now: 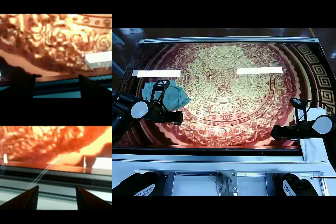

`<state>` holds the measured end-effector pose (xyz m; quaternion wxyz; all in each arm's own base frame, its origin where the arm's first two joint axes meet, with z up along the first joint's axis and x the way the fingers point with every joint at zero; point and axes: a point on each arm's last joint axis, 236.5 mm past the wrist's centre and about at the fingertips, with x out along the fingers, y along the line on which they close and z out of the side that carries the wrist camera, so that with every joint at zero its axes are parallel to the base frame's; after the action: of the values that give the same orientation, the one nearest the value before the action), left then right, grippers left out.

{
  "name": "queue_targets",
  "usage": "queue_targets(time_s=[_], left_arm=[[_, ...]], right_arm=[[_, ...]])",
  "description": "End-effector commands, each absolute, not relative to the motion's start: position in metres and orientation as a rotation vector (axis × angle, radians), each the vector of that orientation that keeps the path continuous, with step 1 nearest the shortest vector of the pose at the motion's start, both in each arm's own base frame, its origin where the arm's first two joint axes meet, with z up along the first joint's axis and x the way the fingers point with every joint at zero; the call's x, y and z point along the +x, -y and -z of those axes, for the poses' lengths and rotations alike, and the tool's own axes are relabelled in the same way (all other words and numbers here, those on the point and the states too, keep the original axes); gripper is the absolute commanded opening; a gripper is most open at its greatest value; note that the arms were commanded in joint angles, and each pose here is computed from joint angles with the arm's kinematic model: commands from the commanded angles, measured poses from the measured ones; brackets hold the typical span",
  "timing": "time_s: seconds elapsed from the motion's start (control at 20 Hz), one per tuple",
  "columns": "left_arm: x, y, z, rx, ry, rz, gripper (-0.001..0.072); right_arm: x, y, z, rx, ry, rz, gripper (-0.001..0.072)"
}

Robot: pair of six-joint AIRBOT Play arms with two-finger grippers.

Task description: Fold the shirts.

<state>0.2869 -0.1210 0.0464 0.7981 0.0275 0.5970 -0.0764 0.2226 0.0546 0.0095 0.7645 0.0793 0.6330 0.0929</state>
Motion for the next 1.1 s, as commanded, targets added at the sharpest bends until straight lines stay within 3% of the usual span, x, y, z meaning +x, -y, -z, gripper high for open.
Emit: queue_targets(time_s=[0.0, 0.55, 0.95, 1.05], left_arm=[[0.287, 0.121, -0.046, 0.059, -1.282, 0.163, 0.0603], [0.287, 0.121, -0.046, 0.059, -1.282, 0.163, 0.0603], [0.291, 0.122, -0.047, 0.056, -1.267, 0.167, 0.0603], [0.31, 0.13, -0.053, 0.035, -1.179, 0.187, 0.0604]], right_arm=[[0.227, -0.054, -0.01, 0.173, -1.356, -0.198, 0.0587], [0.227, -0.066, -0.014, 0.23, -1.352, -0.226, 0.0587], [0.262, -0.097, -0.037, 0.386, -1.188, -0.295, 0.0586], [0.262, -0.097, -0.037, 0.388, -1.187, -0.295, 0.0586]])
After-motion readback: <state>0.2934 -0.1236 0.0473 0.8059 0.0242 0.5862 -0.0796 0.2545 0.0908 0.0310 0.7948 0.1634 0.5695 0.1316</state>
